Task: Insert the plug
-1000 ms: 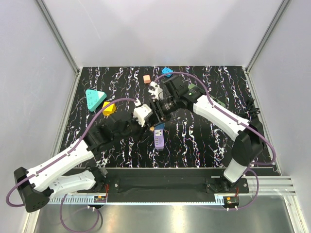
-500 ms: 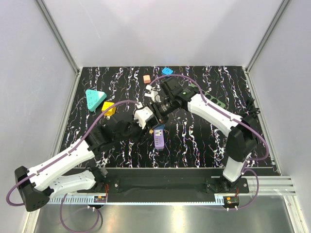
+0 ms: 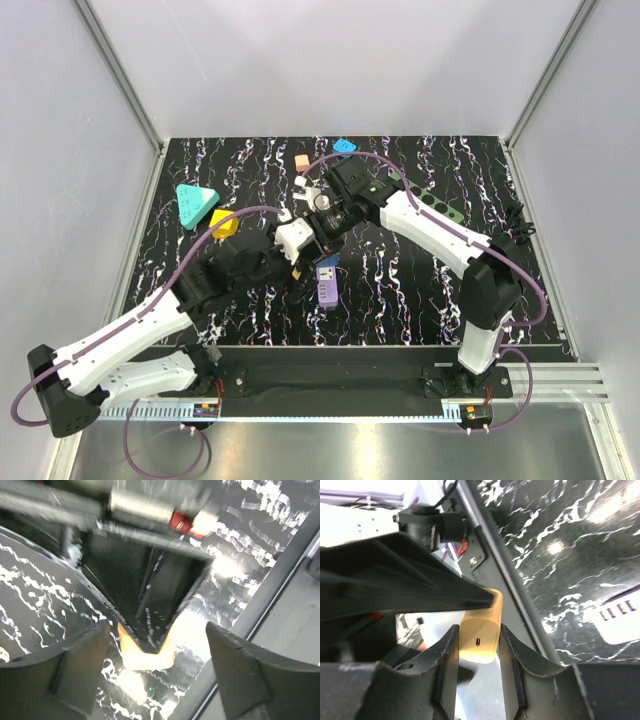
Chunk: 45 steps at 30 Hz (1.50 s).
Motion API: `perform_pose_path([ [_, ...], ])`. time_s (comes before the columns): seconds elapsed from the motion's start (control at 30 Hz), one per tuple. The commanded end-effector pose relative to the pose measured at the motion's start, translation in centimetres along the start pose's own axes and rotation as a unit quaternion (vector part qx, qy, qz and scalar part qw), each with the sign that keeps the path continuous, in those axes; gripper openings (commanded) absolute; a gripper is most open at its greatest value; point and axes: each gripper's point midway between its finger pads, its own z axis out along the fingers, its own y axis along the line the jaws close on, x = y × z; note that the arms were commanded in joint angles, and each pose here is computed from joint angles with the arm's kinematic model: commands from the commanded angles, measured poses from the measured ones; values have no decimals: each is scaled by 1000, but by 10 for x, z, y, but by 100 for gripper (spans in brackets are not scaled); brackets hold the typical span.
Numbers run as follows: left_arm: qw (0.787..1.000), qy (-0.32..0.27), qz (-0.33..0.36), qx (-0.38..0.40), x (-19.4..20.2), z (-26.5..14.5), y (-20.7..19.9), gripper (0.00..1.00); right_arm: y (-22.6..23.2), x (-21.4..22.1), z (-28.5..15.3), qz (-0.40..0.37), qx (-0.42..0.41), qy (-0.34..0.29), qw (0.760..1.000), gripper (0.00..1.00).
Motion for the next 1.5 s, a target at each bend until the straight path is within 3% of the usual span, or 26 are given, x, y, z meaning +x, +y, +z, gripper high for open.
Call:
perform_pose_path([
  [0.0, 994, -108, 12, 11, -57, -19, -6, 92, -4, -29, -15, -37, 20, -44, 998, 0],
  [0.13, 993, -119, 14, 15, -60, -31, -8, 99, -22, -55, -42, -35, 35, -85, 995, 0],
  [0.23, 993, -120, 11, -9, -63, -39, 0, 99, -53, -67, -68, -40, 81, -117, 989, 0],
  [0.27, 993, -119, 10, -23, -64, -40, 5, 99, -73, -69, -77, -52, 132, -125, 982, 0],
  [0.33, 987, -131, 1, -94, -72, -49, 29, 99, -108, -76, -102, -61, 221, -144, 963, 0],
  [0.37, 979, -135, -8, -154, -73, -53, 50, 99, -138, -81, -123, -73, 309, -150, 936, 0],
  [0.57, 964, -115, -9, -241, -86, -57, 90, 99, -208, -113, -204, -126, 464, -128, 868, 0],
  [0.7, 958, -75, -6, -277, -57, -46, 103, 99, -262, -104, -232, -97, 470, -63, 875, 0],
  [0.87, 955, -83, -6, -286, -55, -58, 104, 99, -304, -85, -267, -100, 481, -26, 871, 0],
  [0.97, 954, -90, -11, -284, -56, -61, 103, 99, -319, -70, -276, -137, 473, 11, 870, 0],
  [1.2, 958, -78, -18, -277, -54, -53, 100, 99, -325, -55, -287, -197, 414, 14, 889, 0],
  [1.47, 955, -57, -14, -291, -47, -50, 105, 99, -351, -27, -292, -181, 394, 53, 899, 0],
])
